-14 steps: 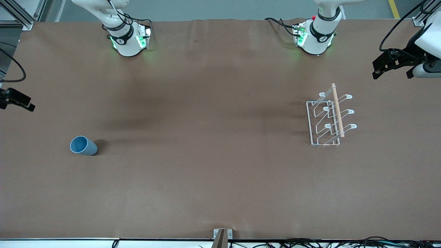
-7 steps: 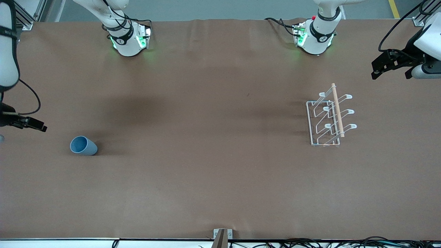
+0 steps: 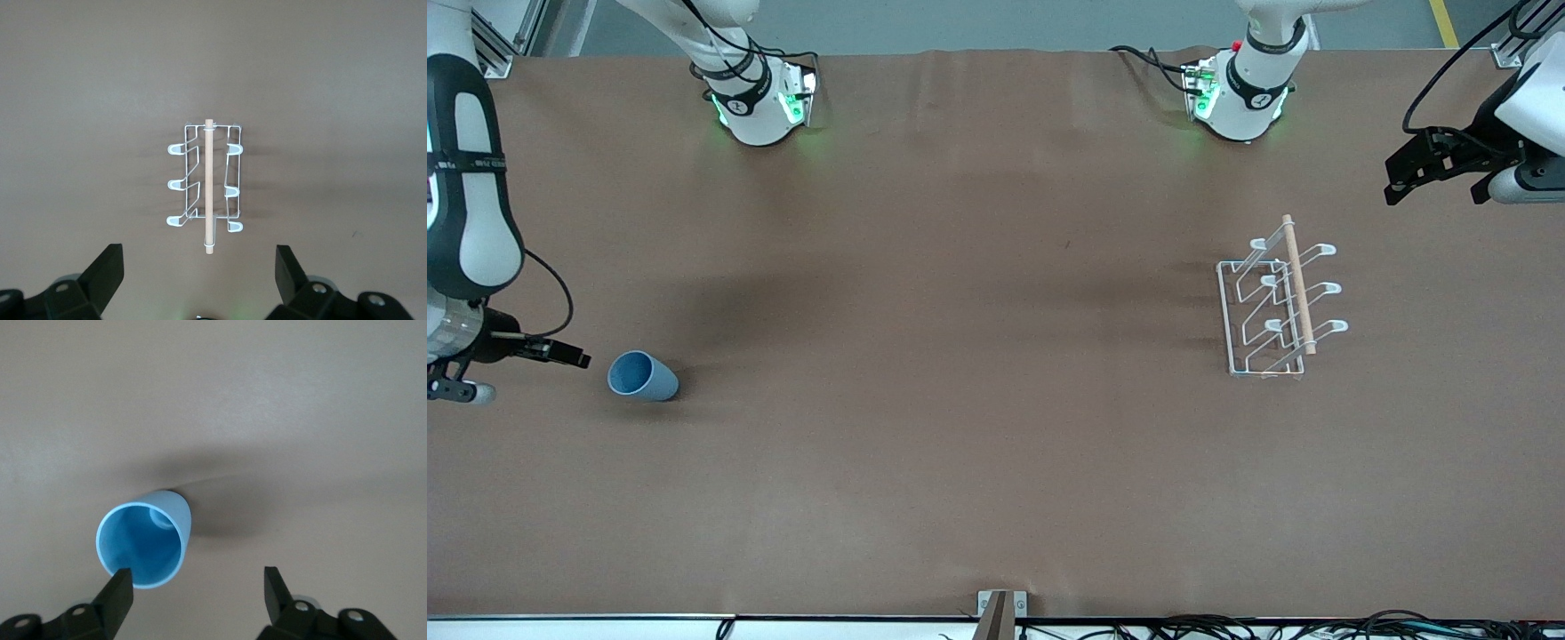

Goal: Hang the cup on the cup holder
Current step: 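Reach the right gripper down to the blue cup and grasp it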

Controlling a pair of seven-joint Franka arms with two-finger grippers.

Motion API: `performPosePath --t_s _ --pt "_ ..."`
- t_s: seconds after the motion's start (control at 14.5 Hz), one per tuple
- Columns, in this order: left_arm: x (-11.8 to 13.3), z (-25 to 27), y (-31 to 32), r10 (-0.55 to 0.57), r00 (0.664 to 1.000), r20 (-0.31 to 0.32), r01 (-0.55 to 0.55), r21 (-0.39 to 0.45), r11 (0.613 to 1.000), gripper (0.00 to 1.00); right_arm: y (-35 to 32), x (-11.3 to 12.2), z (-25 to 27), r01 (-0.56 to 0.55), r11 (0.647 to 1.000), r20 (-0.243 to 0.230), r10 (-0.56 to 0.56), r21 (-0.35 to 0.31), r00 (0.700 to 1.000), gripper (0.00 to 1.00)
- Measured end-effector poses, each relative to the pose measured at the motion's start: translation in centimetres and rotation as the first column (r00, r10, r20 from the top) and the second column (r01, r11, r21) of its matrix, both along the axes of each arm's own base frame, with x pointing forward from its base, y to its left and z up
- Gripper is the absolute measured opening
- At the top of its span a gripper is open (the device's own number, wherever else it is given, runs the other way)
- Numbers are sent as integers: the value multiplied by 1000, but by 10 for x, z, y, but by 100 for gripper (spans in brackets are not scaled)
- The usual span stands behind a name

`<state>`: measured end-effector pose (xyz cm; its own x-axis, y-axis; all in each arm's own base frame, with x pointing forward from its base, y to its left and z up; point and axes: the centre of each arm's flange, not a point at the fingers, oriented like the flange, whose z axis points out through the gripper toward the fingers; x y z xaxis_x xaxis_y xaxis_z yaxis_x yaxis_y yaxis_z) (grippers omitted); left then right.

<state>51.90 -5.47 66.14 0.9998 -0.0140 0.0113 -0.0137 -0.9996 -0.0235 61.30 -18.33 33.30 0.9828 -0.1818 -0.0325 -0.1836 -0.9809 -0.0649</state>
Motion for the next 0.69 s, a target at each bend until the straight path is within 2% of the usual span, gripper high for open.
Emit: performPosePath --t_s 0.21,0.62,0.69 --pt "0 0 0 0 1000 0 0 0 1000 100 9 -1 -26 -4 1000 41 5 -15 999 84" --pt "1 -2 -1 -1 1000 -4 1 -11 1000 100 16 -7 -69 -9 1000 19 9 -16 1000 77" --pt "1 -2 -1 -1 1000 -5 1 -13 1000 100 16 -7 -75 -10 1000 20 10 -18 1000 70"
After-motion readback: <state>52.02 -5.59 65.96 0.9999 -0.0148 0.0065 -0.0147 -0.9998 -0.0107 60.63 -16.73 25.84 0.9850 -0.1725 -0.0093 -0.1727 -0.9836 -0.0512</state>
